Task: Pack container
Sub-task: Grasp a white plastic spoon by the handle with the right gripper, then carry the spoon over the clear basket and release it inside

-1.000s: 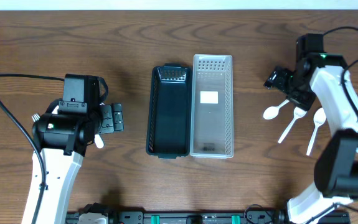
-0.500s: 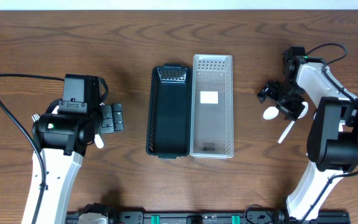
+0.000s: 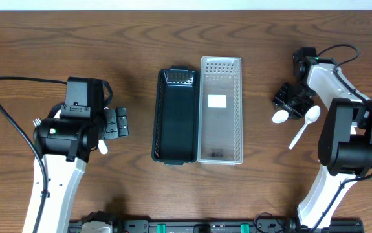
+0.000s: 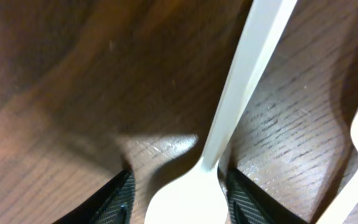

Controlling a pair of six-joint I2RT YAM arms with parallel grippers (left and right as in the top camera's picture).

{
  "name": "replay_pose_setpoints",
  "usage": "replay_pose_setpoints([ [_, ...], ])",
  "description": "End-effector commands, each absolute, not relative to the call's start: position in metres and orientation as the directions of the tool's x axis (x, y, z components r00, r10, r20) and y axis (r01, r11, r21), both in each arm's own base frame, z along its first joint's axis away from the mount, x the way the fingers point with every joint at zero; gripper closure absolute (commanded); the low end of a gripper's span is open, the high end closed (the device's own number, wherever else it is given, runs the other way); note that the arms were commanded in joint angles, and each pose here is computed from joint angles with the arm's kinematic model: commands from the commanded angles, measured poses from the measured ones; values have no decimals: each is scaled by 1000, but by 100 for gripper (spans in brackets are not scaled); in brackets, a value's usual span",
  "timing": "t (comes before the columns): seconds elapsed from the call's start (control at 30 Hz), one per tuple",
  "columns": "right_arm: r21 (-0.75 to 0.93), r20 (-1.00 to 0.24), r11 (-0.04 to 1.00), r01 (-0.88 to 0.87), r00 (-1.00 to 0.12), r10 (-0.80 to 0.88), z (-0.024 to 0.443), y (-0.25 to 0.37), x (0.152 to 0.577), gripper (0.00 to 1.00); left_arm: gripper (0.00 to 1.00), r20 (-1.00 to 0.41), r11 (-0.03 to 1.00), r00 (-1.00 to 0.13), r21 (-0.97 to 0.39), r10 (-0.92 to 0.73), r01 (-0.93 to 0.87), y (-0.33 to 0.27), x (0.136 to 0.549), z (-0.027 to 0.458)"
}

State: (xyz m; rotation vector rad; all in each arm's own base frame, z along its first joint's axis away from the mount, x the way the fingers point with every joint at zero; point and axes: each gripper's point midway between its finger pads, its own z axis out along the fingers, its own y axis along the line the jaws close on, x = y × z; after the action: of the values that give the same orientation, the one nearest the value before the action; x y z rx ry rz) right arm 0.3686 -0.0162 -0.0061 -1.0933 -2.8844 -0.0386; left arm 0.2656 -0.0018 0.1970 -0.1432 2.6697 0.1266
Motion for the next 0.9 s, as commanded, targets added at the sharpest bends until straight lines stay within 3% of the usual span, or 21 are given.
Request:
replay_pose_setpoints([
  [0.0,-41,81,767,641,-763,642,-32,-21,363,51,2,-461,991,-884,64,-76,-118,-1,268,202],
  [0.3,-18,30,768,640,-767,641,-33,-24,377,48,2,-461,991,-884,64,-76,-118,-1,268,202],
  [0.47,-8,17,767,642,-767,642,-33,-25,381,71,2,-456,991,-887,66,-75,-118,-1,267,202],
  [0.6,-7,15,767,642,-767,642,-33,-25,381,78,2,-455,991,-887,66,-75,-118,-1,267,202],
  [0.7,-7,15,770,638,-770,638,-33,-25,381,94,2,-455,991,-887,66,-75,-118,-1,267,202],
  [0.77,-5,14,780,626,-780,626,-33,-24,382,99,2,-455,991,-887,66,-75,-118,-1,267,202],
  [0.87,4,16,810,587,-810,587,-31,-21,383,99,2,-455,991,-887,66,-75,-118,-1,267,202],
])
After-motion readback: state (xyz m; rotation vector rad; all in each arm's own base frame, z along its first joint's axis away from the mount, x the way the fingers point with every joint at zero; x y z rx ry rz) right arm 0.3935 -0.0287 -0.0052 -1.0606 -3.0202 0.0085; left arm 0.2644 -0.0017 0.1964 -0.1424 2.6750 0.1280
